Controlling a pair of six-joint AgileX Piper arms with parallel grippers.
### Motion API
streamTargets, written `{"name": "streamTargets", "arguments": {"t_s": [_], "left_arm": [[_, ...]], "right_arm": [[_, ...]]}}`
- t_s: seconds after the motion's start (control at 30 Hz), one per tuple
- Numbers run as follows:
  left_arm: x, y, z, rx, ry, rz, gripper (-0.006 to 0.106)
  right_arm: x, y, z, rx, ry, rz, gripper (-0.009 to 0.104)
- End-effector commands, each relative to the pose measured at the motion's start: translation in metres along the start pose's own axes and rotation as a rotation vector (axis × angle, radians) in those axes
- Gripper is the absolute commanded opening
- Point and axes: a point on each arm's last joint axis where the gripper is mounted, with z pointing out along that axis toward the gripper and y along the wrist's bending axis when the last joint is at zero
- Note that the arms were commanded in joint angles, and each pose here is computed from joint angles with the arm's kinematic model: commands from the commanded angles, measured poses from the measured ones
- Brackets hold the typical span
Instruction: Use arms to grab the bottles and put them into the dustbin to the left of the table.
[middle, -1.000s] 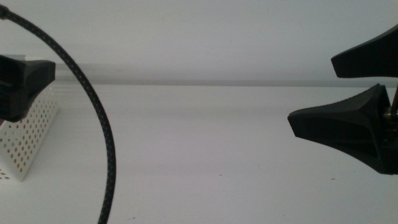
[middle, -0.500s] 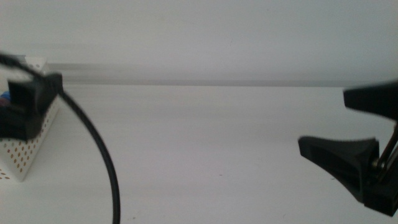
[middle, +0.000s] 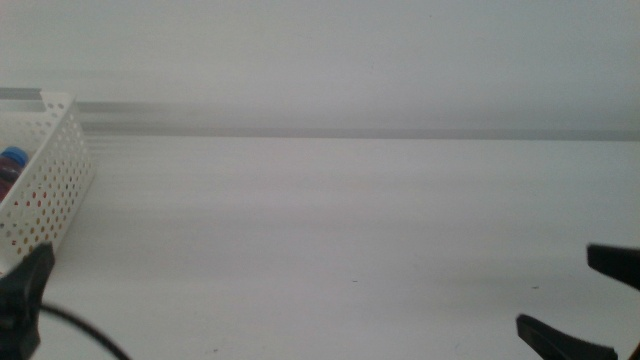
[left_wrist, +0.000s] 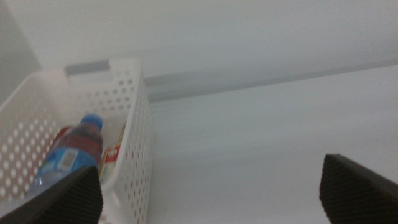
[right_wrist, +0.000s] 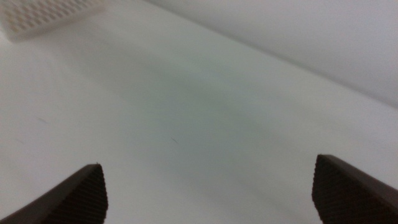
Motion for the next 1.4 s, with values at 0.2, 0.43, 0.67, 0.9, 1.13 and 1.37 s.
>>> {"name": "streamTargets", "arguments": {"t_s": [0.2, 0.43, 0.67, 0.9, 1.13, 1.37], "left_arm": [[0.055, -0.001, -0.01, -0.064, -0.065, -0.071, 0.094], [0.081, -0.004, -0.007, -0.064, -0.068, -0.077, 0.094], [0.097, -0.005, -0.002, -0.066, -0.049, -0.087, 0.094], [0.093, -0.004, -0.003, -0.072, -0.088, -0.082, 0.094], [0.093, -0.004, -0.003, -0.072, -0.089, -0.082, 0.094], [0.093, -0.004, -0.003, -0.075, -0.09, -0.073, 0.094]], "right_arm": [[0.057, -0.02, -0.01, 0.285, -0.006, 0.065, 0.088], [0.085, -0.024, -0.024, 0.49, -0.103, 0.109, 0.088], [0.105, -0.019, -0.032, 0.596, -0.158, 0.058, 0.088], [0.102, -0.019, -0.034, 0.608, -0.198, 0.04, 0.088], [0.101, -0.018, -0.034, 0.588, -0.222, 0.105, 0.088], [0.101, -0.018, -0.034, 0.588, -0.223, 0.107, 0.088]]}}
